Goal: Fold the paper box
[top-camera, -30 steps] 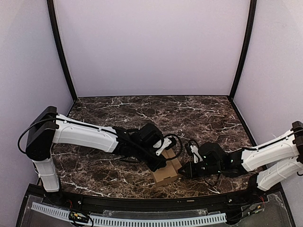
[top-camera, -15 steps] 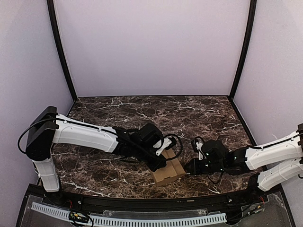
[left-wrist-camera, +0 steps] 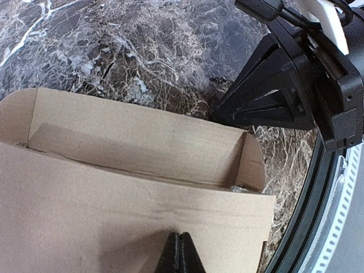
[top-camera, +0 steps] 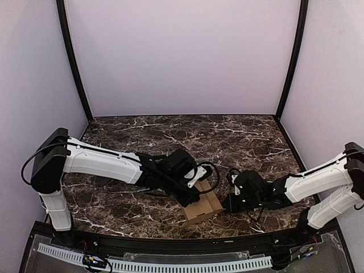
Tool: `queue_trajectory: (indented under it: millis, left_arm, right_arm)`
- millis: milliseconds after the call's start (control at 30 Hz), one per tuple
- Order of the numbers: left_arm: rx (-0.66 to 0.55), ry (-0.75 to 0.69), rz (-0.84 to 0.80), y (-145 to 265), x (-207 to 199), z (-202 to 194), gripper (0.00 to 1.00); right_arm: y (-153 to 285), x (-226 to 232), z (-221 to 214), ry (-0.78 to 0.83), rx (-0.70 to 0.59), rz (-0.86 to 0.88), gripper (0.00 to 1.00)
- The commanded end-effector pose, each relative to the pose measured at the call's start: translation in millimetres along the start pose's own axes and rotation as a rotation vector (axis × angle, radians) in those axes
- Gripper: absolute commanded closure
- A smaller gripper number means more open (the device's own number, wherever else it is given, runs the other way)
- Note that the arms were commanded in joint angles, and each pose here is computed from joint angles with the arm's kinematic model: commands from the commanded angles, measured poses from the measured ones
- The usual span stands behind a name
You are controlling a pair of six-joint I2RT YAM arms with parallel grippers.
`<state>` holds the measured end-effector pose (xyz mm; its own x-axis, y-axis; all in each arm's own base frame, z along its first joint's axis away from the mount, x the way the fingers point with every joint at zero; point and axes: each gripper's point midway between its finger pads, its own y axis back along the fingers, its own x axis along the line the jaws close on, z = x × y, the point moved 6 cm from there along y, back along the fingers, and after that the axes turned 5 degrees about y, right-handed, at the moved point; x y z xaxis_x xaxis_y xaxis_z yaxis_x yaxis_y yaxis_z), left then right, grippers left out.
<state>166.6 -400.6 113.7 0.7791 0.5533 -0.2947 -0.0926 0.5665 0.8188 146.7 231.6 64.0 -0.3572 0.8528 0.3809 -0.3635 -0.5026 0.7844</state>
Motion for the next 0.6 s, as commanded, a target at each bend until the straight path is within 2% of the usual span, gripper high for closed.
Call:
queue_trajectory:
  millis: [0,567]
  left_arm:
    - [0.291,0.020,0.070,-18,14,-67,0.99]
    - [0.290,0.017,0.074,-19,14,-68,0.99]
  right_arm:
    - [-4,-2,8,0.008,-0.016,-0.010,1.00]
    - [-1,26,16,0.042,-0.036,0.209,1.00]
